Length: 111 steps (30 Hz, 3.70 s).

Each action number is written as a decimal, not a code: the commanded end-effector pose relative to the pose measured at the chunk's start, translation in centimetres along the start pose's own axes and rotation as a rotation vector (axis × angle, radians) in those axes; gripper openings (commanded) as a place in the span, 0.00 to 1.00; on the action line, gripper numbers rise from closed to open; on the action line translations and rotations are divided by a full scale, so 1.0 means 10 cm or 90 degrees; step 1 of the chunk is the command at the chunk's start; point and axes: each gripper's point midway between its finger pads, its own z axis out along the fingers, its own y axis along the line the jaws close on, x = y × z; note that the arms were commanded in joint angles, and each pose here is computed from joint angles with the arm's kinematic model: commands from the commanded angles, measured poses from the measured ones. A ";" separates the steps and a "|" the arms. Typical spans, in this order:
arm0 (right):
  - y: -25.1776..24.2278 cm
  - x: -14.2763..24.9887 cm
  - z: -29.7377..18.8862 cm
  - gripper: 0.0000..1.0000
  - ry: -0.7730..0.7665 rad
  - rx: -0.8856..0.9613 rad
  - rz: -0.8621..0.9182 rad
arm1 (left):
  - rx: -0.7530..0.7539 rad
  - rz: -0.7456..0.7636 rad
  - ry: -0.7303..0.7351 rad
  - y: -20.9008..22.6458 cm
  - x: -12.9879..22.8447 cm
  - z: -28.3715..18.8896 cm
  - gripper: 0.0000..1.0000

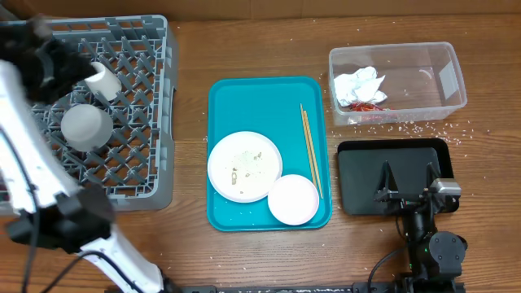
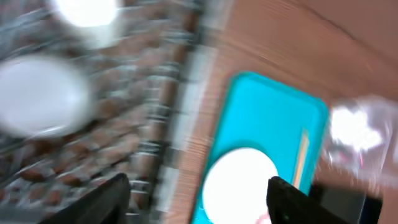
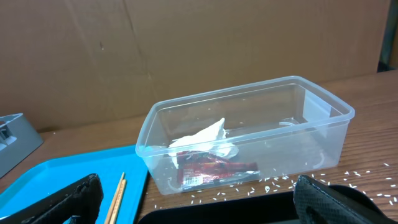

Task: Sort waste into correct bins and load items into the dishwasher
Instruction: 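Move left gripper back over the small white plate on the tray, then grasp the small white plate's rim with the left gripper, then carry the small plate with left gripper into the rack, release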

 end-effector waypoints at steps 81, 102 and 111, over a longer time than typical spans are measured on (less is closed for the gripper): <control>0.01 0.02 0.00 1.00 -0.001 -0.004 -0.004 | 0.009 0.894 0.423 -1.81 4.37 2.14 0.21; 0.01 0.02 0.00 1.00 -0.001 -0.004 -0.004 | 0.101 0.767 0.280 -2.80 3.64 1.55 0.04; 0.01 0.02 0.00 1.00 -0.001 -0.004 -0.004 | 0.181 0.589 0.040 -3.12 1.82 1.05 0.04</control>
